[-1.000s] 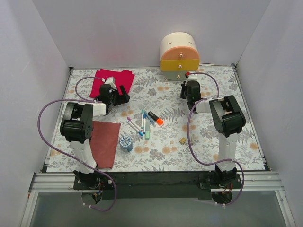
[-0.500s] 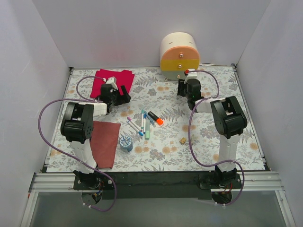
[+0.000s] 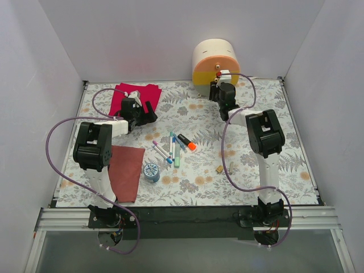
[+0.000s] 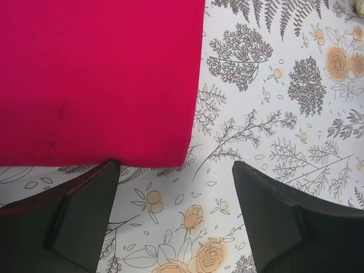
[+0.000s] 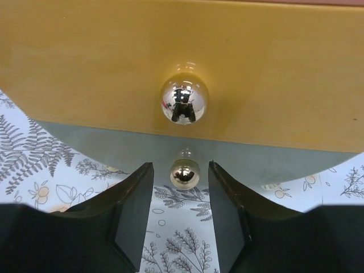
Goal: Sort the stationery into containers
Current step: Open the drawer in the storage box.
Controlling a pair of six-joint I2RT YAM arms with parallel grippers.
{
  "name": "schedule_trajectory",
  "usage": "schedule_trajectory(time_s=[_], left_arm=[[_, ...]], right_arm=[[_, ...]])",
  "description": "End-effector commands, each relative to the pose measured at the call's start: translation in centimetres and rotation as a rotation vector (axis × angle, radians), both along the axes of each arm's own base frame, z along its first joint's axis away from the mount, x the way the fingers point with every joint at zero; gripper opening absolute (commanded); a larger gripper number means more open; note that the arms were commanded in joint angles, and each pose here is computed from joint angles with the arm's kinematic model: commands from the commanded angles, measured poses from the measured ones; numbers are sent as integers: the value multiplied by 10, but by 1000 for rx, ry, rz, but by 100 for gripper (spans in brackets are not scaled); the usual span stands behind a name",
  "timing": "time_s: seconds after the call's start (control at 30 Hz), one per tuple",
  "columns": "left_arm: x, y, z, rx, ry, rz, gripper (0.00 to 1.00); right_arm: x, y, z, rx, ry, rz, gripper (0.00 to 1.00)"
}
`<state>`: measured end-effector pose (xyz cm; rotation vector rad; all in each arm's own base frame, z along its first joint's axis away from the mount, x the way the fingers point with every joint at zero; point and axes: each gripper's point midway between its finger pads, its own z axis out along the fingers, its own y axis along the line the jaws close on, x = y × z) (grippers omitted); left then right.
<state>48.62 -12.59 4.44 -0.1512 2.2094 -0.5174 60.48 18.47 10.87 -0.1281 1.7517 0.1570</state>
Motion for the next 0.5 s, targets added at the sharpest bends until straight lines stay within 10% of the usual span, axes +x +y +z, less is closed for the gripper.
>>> schedule_trajectory(time_s=[0.0, 0.47], left_arm=[[4, 7, 3, 1, 0, 8, 81], [5, 10, -2, -27, 1, 15, 81]], right_arm=[[21, 3, 20, 8, -65, -31, 51], [34, -5, 8, -9, -38, -68, 32]])
